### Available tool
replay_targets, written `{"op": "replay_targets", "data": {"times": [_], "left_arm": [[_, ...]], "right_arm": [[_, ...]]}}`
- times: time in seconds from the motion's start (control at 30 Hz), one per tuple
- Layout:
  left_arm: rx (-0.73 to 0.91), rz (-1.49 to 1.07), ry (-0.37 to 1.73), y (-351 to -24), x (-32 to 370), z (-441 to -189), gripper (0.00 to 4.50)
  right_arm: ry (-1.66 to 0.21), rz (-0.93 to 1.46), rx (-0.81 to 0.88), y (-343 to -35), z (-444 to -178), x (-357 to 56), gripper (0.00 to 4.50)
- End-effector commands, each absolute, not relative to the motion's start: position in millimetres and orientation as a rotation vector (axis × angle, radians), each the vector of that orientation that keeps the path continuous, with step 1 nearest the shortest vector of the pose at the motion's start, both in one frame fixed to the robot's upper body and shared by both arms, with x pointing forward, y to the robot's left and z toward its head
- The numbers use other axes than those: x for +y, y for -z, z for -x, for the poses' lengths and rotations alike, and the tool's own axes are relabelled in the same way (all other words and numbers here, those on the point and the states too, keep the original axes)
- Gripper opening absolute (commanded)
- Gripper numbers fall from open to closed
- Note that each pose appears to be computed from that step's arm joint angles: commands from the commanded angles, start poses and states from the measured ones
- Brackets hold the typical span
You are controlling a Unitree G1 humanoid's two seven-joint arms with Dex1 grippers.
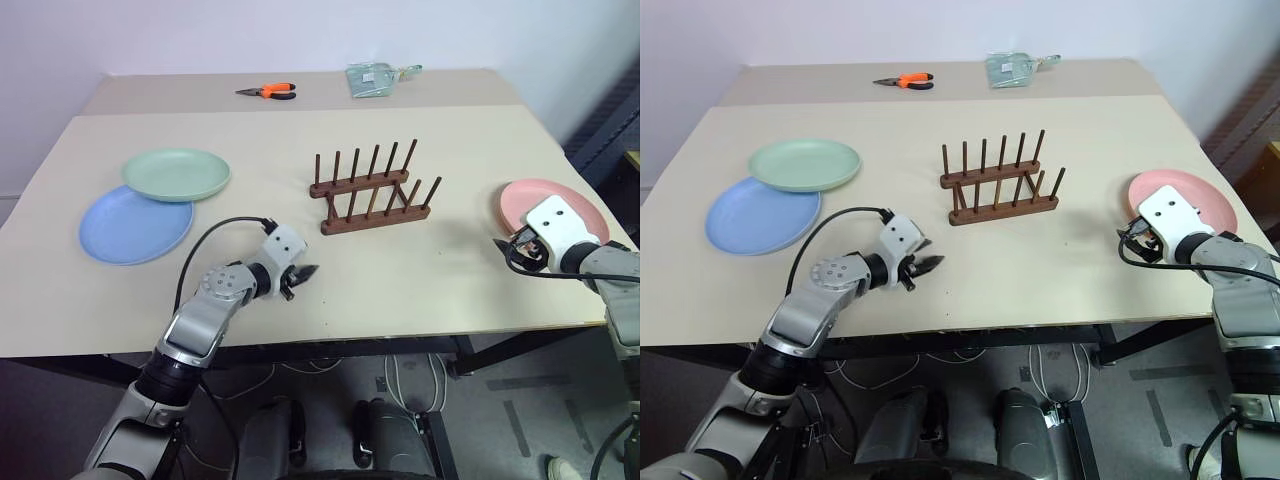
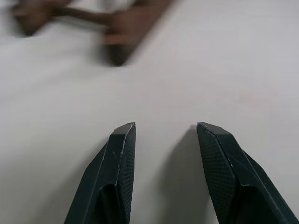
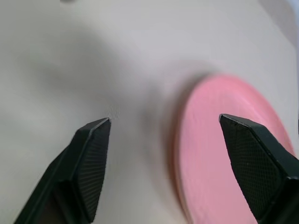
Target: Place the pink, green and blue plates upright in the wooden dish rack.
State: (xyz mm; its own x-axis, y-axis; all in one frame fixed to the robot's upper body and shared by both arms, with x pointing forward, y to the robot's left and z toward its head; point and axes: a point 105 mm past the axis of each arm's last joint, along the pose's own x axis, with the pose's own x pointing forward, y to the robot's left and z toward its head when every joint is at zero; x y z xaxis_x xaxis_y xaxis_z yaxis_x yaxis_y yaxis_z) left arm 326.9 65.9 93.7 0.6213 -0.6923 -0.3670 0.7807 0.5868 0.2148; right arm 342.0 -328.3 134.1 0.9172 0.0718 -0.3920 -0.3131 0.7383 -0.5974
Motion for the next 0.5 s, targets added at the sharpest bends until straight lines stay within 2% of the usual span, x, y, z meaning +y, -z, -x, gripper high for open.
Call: {"op": "replay_targets", "data": {"times": [0.03, 0.13, 0.27, 0.43, 0.5], "left_arm": [[0.231, -0.381, 0.889, -97.6, 47.5, -333.2, 2.12], [0.278, -0.374, 0.749, -87.6, 45.5, -364.0, 2.12], [0.306, -0.359, 0.624, -85.2, 49.5, -389.9, 2.12], [0.322, -0.378, 0.516, -77.4, 64.1, -406.1, 2.12], [0.322, -0.381, 0.488, -76.1, 70.4, -409.2, 2.12]], "right_arm": [[-0.159, 0.749, 0.361, -136.8, -351.0, -345.3, 3.78], [-0.148, 0.744, 0.355, -138.8, -358.1, -348.8, 3.78], [-0.119, 0.766, 0.387, -135.3, -360.7, -358.1, 3.78], [-0.072, 0.777, 0.417, -130.7, -363.5, -369.9, 3.78], [-0.068, 0.775, 0.423, -129.1, -364.3, -372.0, 3.24]]}}
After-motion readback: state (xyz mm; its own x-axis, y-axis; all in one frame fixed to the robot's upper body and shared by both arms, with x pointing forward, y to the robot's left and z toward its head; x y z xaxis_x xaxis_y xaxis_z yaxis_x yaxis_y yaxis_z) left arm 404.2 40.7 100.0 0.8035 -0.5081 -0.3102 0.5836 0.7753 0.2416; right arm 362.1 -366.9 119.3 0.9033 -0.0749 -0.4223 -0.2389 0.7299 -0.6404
